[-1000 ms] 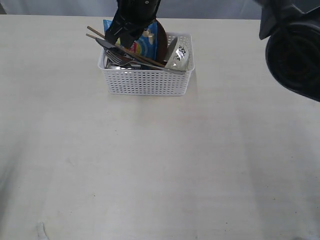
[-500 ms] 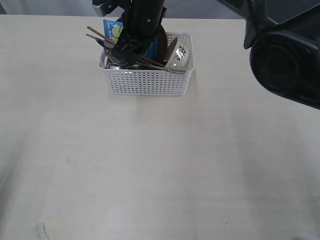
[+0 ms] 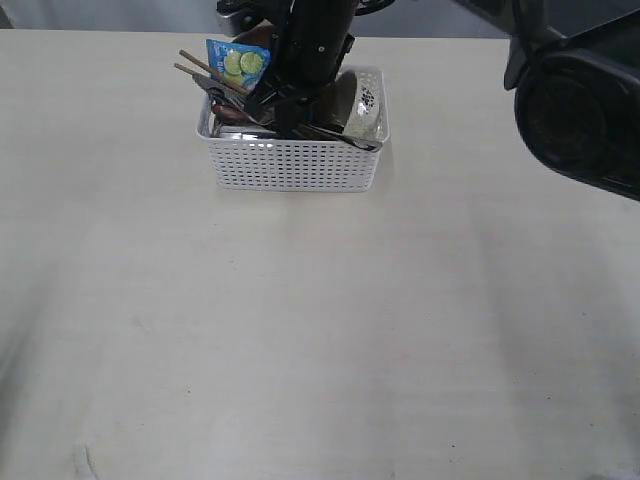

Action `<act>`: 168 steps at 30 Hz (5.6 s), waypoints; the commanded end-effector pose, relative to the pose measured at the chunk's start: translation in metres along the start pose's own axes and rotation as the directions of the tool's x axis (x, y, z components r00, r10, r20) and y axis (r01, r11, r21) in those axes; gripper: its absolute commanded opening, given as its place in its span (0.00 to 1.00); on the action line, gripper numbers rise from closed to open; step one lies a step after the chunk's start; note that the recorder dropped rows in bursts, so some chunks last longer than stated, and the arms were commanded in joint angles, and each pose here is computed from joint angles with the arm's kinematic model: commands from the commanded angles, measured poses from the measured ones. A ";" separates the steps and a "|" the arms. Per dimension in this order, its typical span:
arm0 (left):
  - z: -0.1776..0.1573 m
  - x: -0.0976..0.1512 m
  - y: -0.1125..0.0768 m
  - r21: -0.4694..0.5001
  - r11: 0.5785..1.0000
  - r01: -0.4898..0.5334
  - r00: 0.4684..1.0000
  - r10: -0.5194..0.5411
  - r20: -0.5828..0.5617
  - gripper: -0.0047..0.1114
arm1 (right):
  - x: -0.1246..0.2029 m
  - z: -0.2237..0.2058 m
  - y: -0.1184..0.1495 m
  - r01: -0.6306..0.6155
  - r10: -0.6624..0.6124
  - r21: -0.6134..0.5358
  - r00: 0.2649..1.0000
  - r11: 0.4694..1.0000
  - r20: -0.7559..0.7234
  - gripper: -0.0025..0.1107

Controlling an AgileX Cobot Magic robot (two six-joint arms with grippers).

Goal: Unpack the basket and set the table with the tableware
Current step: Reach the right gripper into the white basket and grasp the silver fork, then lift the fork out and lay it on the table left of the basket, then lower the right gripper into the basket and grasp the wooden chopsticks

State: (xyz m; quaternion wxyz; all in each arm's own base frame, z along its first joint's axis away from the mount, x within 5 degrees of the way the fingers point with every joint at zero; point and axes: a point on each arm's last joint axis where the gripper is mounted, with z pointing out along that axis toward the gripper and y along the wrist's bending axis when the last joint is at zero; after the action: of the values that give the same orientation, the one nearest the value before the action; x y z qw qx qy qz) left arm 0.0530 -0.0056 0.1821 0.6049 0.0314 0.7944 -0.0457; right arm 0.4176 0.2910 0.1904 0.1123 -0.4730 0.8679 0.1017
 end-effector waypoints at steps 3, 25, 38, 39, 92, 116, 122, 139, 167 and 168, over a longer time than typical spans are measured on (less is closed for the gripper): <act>0.000 0.000 0.000 -0.004 1.000 -0.004 1.000 0.004 0.010 0.04 | -0.004 -0.013 0.004 0.006 -0.003 -0.047 0.999 0.999 0.053 0.02; 0.000 0.000 0.000 -0.004 1.000 -0.004 1.000 0.004 0.010 0.04 | -0.025 -0.119 0.076 -0.318 0.342 -0.136 0.912 0.938 0.226 0.02; 0.000 0.000 0.000 -0.004 1.000 -0.004 1.000 0.004 0.010 0.04 | -0.048 -0.036 0.185 -0.567 0.583 -0.138 0.791 0.812 0.185 0.02; 0.000 0.000 0.000 -0.004 1.000 -0.004 1.000 0.004 0.010 0.04 | -0.046 -0.025 0.184 -0.590 0.605 -0.134 0.778 0.796 0.170 0.02; 0.000 0.000 0.000 -0.004 1.000 -0.004 1.000 0.004 0.010 0.04 | -0.022 0.076 0.158 -0.788 0.777 0.063 0.615 0.613 0.132 0.02; 0.000 0.000 0.000 -0.004 1.000 -0.004 1.000 0.004 0.010 0.04 | -0.027 0.071 0.161 -0.755 0.748 0.033 0.654 0.655 0.115 0.47; 0.000 0.000 0.000 -0.004 1.000 -0.004 1.000 0.004 0.010 0.04 | -0.043 0.008 0.166 -0.582 0.570 0.002 0.798 0.813 0.195 0.47; 0.000 0.000 0.000 -0.004 1.000 -0.004 1.000 0.004 0.010 0.04 | -0.026 -0.121 0.083 -0.118 0.041 0.239 0.952 0.964 0.304 0.47; 0.000 0.000 0.000 -0.004 1.000 -0.004 1.000 0.004 0.010 0.04 | -0.026 0.015 0.020 -0.012 -0.043 0.252 0.977 0.968 0.211 0.60; 0.000 0.000 0.000 -0.004 1.000 -0.004 1.000 0.004 0.010 0.04 | -0.024 0.021 0.015 -0.027 -0.024 0.243 0.979 0.970 0.204 0.60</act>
State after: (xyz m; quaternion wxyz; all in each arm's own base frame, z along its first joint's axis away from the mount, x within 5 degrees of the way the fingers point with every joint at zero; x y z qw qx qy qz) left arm 0.0530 -0.0056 0.1821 0.6049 0.0314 0.7944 -0.0457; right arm 0.4110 0.3314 0.1839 0.2590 -0.4529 0.8520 0.0439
